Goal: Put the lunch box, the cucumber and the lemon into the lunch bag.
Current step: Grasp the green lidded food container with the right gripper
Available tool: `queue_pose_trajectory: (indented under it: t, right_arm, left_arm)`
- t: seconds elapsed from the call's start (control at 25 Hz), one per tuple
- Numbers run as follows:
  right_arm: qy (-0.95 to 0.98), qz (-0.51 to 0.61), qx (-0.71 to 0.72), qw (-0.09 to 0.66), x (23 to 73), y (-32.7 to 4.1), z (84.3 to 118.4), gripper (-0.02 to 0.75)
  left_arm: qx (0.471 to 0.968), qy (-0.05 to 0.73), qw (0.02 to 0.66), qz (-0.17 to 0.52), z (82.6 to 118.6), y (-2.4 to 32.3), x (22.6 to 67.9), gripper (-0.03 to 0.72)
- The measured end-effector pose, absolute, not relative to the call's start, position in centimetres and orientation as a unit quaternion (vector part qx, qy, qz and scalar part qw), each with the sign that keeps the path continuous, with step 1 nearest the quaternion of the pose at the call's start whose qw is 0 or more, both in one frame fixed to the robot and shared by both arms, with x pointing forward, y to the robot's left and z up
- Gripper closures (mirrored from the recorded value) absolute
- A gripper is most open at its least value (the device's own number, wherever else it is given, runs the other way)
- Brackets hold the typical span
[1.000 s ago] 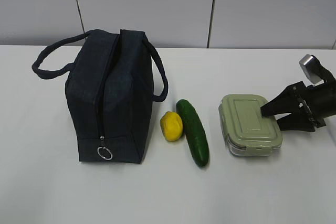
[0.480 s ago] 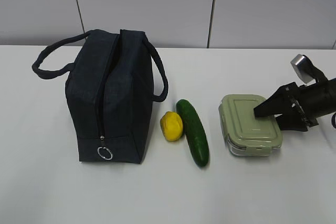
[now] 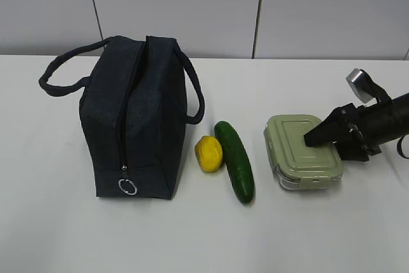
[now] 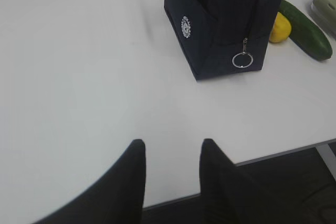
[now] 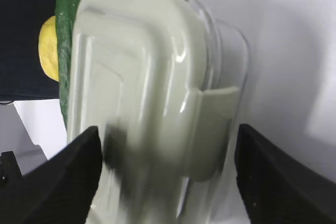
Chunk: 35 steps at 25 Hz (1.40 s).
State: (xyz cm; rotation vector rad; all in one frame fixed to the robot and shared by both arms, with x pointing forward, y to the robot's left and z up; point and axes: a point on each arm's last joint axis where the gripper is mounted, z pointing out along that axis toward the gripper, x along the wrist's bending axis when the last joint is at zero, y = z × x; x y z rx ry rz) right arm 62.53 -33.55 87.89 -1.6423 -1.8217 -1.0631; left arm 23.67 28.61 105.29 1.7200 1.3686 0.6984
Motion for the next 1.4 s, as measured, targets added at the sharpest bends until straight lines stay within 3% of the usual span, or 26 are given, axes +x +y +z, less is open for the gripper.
queue_pose_trajectory:
  t: [1.4]
  right_arm:
    - [-0.667, -0.378, -0.593, 0.247, 62.35, -33.52, 87.41, 0.152]
  left_arm:
    - [0.682, 0.542, 0.406, 0.276, 105.29, 28.60, 23.67, 0.451]
